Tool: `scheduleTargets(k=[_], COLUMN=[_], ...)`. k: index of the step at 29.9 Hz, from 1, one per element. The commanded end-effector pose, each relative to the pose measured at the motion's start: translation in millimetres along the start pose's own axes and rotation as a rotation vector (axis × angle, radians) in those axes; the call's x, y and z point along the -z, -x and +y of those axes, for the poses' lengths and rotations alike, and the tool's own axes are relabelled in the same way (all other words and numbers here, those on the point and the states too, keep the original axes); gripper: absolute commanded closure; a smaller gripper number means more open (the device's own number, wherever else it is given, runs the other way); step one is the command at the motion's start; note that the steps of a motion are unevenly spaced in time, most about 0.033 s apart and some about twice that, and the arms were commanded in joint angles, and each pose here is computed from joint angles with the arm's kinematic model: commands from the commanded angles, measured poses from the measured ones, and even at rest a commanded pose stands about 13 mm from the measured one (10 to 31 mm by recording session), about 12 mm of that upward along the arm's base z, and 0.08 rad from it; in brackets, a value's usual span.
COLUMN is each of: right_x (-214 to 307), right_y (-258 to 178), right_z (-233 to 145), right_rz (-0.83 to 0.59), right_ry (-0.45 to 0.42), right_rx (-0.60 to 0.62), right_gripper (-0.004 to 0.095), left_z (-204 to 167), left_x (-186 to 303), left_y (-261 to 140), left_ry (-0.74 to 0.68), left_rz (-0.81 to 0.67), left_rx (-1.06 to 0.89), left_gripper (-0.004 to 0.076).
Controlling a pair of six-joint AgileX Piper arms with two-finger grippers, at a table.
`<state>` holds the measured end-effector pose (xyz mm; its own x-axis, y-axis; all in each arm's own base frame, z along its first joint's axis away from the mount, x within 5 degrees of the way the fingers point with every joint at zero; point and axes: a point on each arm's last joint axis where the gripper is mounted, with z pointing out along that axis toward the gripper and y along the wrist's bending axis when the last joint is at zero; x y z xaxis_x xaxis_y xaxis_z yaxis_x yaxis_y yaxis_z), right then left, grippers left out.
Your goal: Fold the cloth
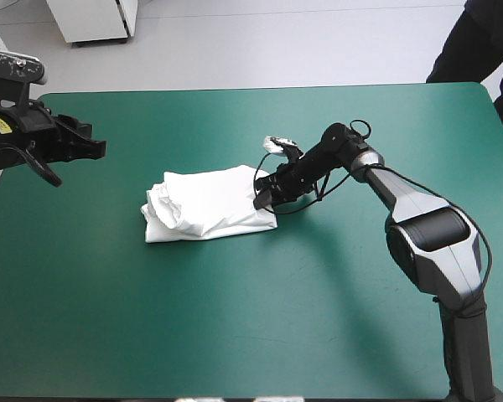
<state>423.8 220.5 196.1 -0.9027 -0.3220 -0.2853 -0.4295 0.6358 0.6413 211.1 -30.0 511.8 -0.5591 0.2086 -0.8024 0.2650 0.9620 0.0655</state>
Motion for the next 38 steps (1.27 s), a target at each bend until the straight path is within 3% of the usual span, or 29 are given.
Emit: scheduleTargets(k=[1,6,14,26,38], right_x=[17.6,29.6,91.3,209.7,307.3], right_y=[7.2,11.6,6.0,-62.5,-183.6], right_z=[19.8,9.6,-28.6,-106.0,-158.2], right_rz=[-0.058,-0.068,-0.016,-0.04,-0.198], right_ry=[-0.012,-0.099,-0.365,-0.646,-0.812], right_rx=[0.07,0.082,0.071,-0.17,-0.518], right_gripper=[0.0915,0.0916,0.0915,0.0915,0.0915], left_z=[-2.3,-3.1,-4.3,-5.7,-6.2], left_x=[14.9,14.9,15.0,15.1,15.2], left_y=[7.7,7.9,8.7,9.4,10.1], left_ry=[-0.005,-0.014,-0.028,-0.042,-0.048], left_rz=[-0.104,-0.107,-0.115,-0.123,-0.131], left_rx=[0.008,0.012,0.013,0.001,0.004], left_gripper=[0.0436,0.0437,0.0436,0.0437,0.0437])
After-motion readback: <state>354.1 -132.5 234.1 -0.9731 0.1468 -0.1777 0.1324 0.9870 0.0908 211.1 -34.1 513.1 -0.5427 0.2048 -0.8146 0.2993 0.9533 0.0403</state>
